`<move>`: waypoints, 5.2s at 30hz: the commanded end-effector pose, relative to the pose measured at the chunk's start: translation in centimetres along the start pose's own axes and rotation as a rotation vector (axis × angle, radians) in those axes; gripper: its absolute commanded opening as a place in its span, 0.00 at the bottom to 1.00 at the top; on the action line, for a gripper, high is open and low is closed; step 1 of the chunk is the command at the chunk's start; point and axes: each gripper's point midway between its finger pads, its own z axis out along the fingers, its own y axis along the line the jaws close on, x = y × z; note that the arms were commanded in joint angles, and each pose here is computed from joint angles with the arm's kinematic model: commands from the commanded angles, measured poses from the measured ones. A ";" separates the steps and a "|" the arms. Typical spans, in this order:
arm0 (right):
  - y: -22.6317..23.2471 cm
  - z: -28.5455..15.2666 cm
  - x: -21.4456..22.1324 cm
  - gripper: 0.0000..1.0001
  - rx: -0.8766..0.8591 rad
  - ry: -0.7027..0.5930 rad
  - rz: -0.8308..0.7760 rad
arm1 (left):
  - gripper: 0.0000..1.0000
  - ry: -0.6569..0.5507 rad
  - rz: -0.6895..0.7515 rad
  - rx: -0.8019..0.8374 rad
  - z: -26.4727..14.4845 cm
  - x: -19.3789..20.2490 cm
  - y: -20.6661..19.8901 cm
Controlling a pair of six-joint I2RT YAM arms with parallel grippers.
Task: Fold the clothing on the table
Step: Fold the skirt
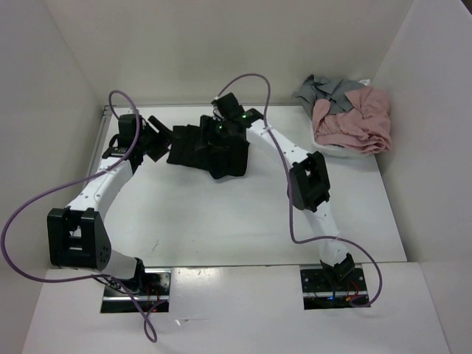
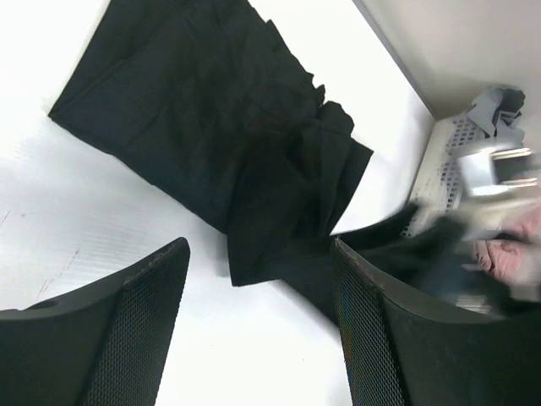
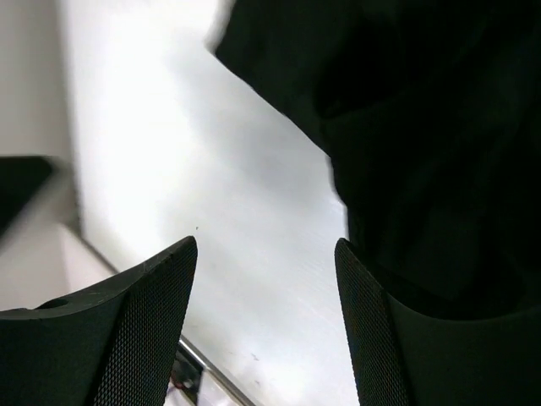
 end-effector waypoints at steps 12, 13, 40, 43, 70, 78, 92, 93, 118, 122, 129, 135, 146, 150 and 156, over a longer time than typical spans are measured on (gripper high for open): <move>-3.7 -5.2 -4.6 0.72 0.129 -0.147 0.012 | 0.74 0.277 0.107 0.079 2.7 10.7 1.7; -4.3 -5.7 -4.6 0.72 0.135 -0.152 0.021 | 0.74 0.278 0.114 0.104 2.7 11.2 0.9; -9.6 -14.2 -3.8 0.72 0.092 -0.266 0.154 | 0.30 0.149 0.198 -0.054 10.9 11.0 -1.2; -9.6 -14.8 -4.3 0.72 0.087 -0.287 0.153 | 0.16 0.151 0.204 -0.062 11.4 11.3 -1.4; -10.2 -14.6 -3.9 0.72 0.060 -0.281 0.180 | 0.00 0.054 0.301 -0.008 12.0 4.1 -7.4; -10.8 -13.0 -2.6 0.72 0.043 -0.232 0.191 | 0.40 0.115 0.281 -0.098 15.6 5.0 -1.6; -12.7 -5.5 -0.7 0.72 -0.075 -0.138 0.429 | 0.83 0.011 0.275 -0.038 9.9 1.5 -4.5; -13.4 -4.9 -0.5 0.72 -0.057 -0.140 0.455 | 0.83 0.020 0.274 -0.048 9.9 1.8 -4.0; -15.3 1.5 -0.8 0.68 -0.115 -0.173 0.667 | 0.83 0.036 0.265 -0.046 10.1 3.4 -3.4; -15.3 1.7 -1.2 0.39 -0.126 -0.185 0.658 | 0.83 0.042 0.265 -0.053 9.9 3.7 -2.9; -15.8 1.7 -1.1 0.00 -0.082 -0.222 0.660 | 0.83 0.026 0.278 -0.084 9.9 3.4 -2.3; -17.3 -2.1 -2.1 0.00 0.029 -0.311 0.620 | 0.83 -0.011 0.324 -0.188 9.4 3.0 -0.3; -19.5 -13.3 -4.8 0.00 0.168 -0.518 0.568 | 0.83 0.035 0.327 -0.147 9.0 6.4 -1.0; -18.1 -14.8 -5.7 0.00 0.164 -0.504 0.515 | 0.83 0.045 0.329 -0.133 8.5 7.5 -1.3; -15.9 -12.8 -7.0 0.00 0.177 -0.401 0.434 | 0.83 0.050 0.328 -0.125 8.1 7.9 -1.0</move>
